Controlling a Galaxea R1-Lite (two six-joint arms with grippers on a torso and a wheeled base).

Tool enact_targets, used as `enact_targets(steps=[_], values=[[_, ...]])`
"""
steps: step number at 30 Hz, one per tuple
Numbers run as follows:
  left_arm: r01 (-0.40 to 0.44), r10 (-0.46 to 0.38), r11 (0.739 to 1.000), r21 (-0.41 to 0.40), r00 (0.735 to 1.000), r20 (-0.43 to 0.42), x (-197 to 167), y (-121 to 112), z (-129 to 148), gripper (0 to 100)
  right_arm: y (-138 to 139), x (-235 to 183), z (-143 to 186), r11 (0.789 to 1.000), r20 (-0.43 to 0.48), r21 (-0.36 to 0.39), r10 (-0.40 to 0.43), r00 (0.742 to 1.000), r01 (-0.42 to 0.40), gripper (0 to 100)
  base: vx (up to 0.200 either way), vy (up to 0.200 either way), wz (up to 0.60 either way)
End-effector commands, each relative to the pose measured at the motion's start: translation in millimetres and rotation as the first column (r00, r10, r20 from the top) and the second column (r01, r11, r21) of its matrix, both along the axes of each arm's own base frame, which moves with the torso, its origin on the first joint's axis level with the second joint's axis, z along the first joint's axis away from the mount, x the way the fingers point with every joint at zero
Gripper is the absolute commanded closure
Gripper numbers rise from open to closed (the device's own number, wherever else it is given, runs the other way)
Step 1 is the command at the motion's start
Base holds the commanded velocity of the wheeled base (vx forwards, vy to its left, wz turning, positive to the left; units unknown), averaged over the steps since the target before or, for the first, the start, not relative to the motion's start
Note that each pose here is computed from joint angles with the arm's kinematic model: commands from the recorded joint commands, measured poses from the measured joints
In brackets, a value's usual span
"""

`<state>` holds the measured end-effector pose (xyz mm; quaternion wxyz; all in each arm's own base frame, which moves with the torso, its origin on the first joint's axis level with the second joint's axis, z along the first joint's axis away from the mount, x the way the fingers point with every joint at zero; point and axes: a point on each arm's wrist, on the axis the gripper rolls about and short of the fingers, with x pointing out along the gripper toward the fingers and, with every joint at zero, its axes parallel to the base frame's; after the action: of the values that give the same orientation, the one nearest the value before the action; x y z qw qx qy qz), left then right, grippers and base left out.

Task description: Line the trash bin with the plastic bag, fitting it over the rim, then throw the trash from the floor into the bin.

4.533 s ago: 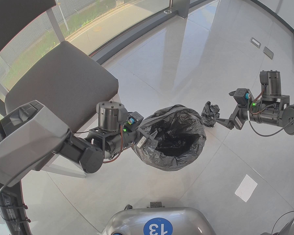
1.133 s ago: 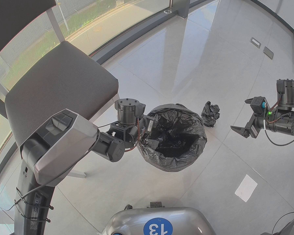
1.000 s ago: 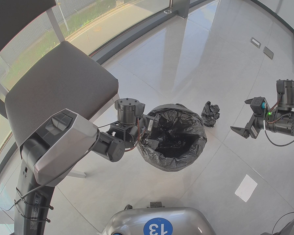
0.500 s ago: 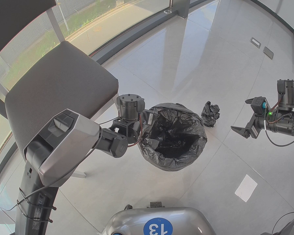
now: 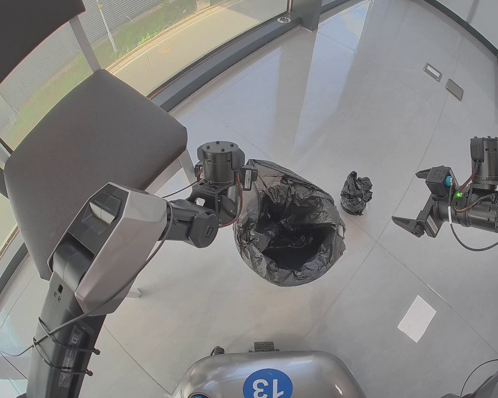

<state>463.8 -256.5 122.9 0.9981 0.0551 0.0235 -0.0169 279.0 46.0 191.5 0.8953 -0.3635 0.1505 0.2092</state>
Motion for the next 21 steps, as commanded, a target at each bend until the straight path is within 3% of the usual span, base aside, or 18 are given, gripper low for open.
enact_targets(steps=[1,9,14,18,21], values=[[0.006,-0.006,1.000,0.005,1.000,-0.020,-8.4,1.6,11.2,0,0.0,-0.7,1.0,1.000,0.004,0.000,0.001,1.000,-0.001,0,0.000,0.000,0.00],[0.020,-0.018,1.000,0.010,0.995,-0.096,-14.9,-1.2,-13.9,0,-0.1,-1.6,1.2,1.000,0.002,-0.001,0.003,1.000,-0.003,0,0.000,0.000,0.00],[0.069,-0.071,0.997,-0.016,0.985,-0.155,-32.6,-12.9,-26.7,0,-0.1,-1.6,0.2,1.000,-0.002,-0.002,0.003,1.000,-0.003,0,0.000,0.000,0.00],[0.086,-0.091,0.995,-0.045,0.986,-0.140,-36.5,-12.7,-15.2,0,-0.1,-1.9,0.6,1.000,-0.001,-0.001,0.003,1.000,-0.003,0,0.000,0.000,0.00],[0.079,-0.086,0.994,-0.072,0.992,-0.090,-42.2,-6.0,15.5,0,-0.2,-2.0,0.2,1.000,-0.002,-0.002,0.003,1.000,-0.003,0,0.000,0.000,0.00]])
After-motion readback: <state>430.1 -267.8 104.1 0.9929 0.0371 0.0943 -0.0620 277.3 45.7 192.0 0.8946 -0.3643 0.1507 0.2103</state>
